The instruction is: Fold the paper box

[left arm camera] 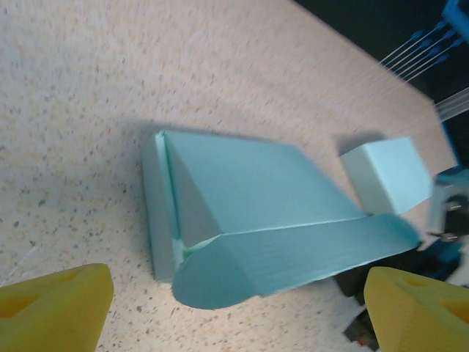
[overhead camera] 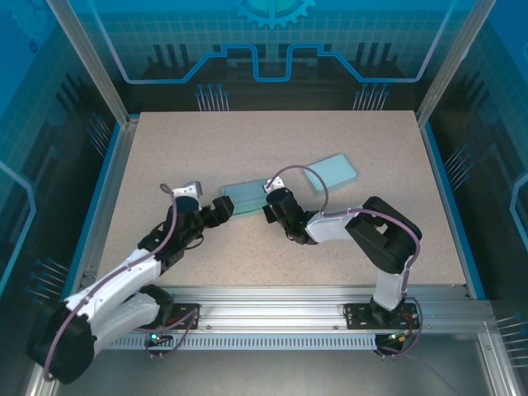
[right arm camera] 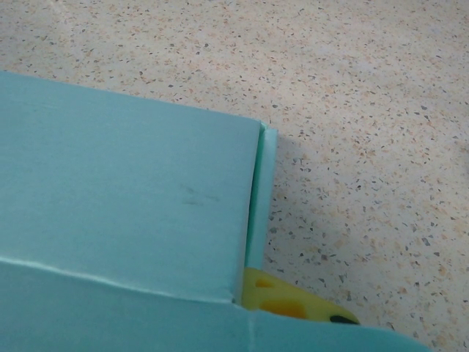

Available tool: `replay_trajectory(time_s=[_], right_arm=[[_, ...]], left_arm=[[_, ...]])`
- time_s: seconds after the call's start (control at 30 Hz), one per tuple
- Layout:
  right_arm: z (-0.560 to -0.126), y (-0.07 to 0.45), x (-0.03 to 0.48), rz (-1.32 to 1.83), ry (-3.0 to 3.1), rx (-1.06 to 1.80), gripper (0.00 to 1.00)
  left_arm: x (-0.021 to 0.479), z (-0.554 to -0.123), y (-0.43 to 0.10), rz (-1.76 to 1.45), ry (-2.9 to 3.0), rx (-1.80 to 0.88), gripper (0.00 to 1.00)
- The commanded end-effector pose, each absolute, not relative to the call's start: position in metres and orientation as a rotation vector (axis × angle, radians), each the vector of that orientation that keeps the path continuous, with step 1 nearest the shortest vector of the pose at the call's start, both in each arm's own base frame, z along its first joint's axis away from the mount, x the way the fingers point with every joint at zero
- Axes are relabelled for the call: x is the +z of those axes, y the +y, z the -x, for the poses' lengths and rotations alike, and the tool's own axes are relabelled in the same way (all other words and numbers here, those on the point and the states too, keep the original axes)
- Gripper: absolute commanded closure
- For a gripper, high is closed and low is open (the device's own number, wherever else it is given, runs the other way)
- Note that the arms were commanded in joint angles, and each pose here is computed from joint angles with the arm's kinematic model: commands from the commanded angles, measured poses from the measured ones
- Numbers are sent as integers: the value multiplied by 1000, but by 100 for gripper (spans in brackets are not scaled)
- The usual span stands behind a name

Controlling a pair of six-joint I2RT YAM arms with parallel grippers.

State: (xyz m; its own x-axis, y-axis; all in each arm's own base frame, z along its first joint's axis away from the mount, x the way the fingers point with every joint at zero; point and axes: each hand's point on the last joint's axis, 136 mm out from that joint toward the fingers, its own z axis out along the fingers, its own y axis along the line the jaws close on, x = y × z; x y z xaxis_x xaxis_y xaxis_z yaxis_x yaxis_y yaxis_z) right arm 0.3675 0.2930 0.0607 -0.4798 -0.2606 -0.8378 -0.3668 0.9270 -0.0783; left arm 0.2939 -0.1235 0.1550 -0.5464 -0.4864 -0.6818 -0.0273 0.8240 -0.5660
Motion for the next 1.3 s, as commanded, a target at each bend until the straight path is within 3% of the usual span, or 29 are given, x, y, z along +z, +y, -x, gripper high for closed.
replay_trajectory(time_s=[0.0,0.2,0.37,0.6,0.83,1.1,1.13,1.27], right_arm=[[-353,292,33,515,2173,94,100],[-351,296,34,539,2166,89,99],[-348,298,35,557,2167,81,98],[-347,304,44,584,2162,62,94],[-342,306,51,610,2166,58,72],[-326,300,82,614,2146,92,30],[-319,292,79,620,2159,85,22],[-305,285,100,618,2151,143,8]], left_arm=[[175,-293,-110,386,2043,-547,8],[201,-319,-129,241,2057,-526,19],[192,-350,-180,93,2123,-686,45],[145,-380,-209,94,2255,-752,74],[99,-382,-213,185,2301,-808,83],[61,-382,-215,241,2299,-852,86],[57,-382,-216,245,2302,-854,86],[50,-382,-215,253,2296,-858,87]])
